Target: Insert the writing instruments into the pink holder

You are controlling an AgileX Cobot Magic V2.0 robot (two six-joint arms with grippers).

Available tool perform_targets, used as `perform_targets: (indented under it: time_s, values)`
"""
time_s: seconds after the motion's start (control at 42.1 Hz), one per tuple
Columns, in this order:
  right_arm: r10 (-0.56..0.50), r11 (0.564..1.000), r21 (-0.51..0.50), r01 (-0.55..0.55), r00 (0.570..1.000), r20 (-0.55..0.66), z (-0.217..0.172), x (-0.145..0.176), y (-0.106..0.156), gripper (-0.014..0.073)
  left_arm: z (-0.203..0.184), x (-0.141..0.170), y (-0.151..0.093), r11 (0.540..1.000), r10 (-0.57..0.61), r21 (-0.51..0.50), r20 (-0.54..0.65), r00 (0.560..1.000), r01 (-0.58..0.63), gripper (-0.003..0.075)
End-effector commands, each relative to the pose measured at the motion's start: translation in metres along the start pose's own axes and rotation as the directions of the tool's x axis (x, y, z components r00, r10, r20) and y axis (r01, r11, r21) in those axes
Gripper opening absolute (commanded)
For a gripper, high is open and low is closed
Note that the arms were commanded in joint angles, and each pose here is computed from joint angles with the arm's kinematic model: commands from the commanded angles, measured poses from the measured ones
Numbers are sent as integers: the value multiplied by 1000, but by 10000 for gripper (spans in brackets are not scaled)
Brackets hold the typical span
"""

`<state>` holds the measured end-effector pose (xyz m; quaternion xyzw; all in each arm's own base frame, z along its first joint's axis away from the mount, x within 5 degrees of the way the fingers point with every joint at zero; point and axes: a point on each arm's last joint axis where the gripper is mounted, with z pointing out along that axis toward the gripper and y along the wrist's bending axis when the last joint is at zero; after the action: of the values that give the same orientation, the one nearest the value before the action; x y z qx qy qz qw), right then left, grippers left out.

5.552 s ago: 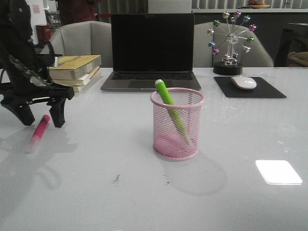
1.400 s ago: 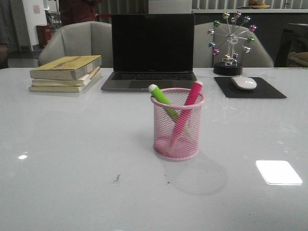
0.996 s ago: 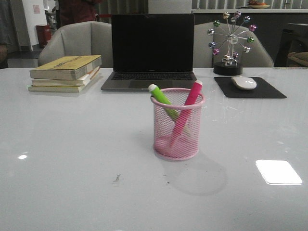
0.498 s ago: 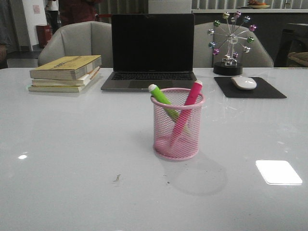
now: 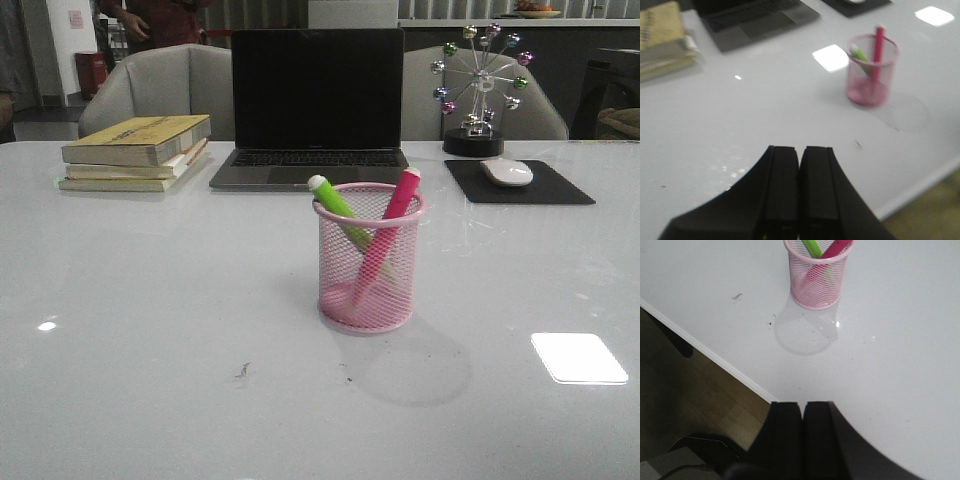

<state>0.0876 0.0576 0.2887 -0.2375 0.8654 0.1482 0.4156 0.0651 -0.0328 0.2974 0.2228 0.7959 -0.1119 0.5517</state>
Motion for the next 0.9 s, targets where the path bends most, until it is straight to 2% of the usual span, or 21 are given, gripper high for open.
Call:
perform_targets:
  time_s: [0.0, 0.166, 0.261, 0.332, 0.546, 0.569, 0.878]
  values:
    - [-5, 1000, 8, 4, 996, 86, -4, -12, -1, 69, -8, -8, 9, 991, -34, -120, 226, 974, 63, 91]
    - [-5, 1000, 8, 4, 996, 86, -4, -12, -1, 69, -6, 26, 17, 939, -49, -297, 387, 921, 175, 91]
    - [-5, 1000, 8, 4, 996, 86, -4, -12, -1, 69, -3, 46, 18, 908, -67, -337, 467, 882, 248, 92]
    - [-5, 1000, 8, 4, 996, 86, -4, -12, -1, 69, 0, 60, 19, 893, -69, -359, 488, 870, 272, 92]
    - [-5, 1000, 9, 4, 996, 87, -5, -12, -1, 69, 7, 87, 17, 884, -44, -380, 512, 858, 272, 92]
    - [-5, 1000, 8, 4, 996, 85, -4, -12, -1, 69, 8, 88, 17, 885, -51, -381, 494, 868, 269, 92]
    - [-5, 1000, 8, 4, 997, 82, -4, -11, 0, 69, 9, 89, 17, 885, -54, -382, 486, 872, 268, 91]
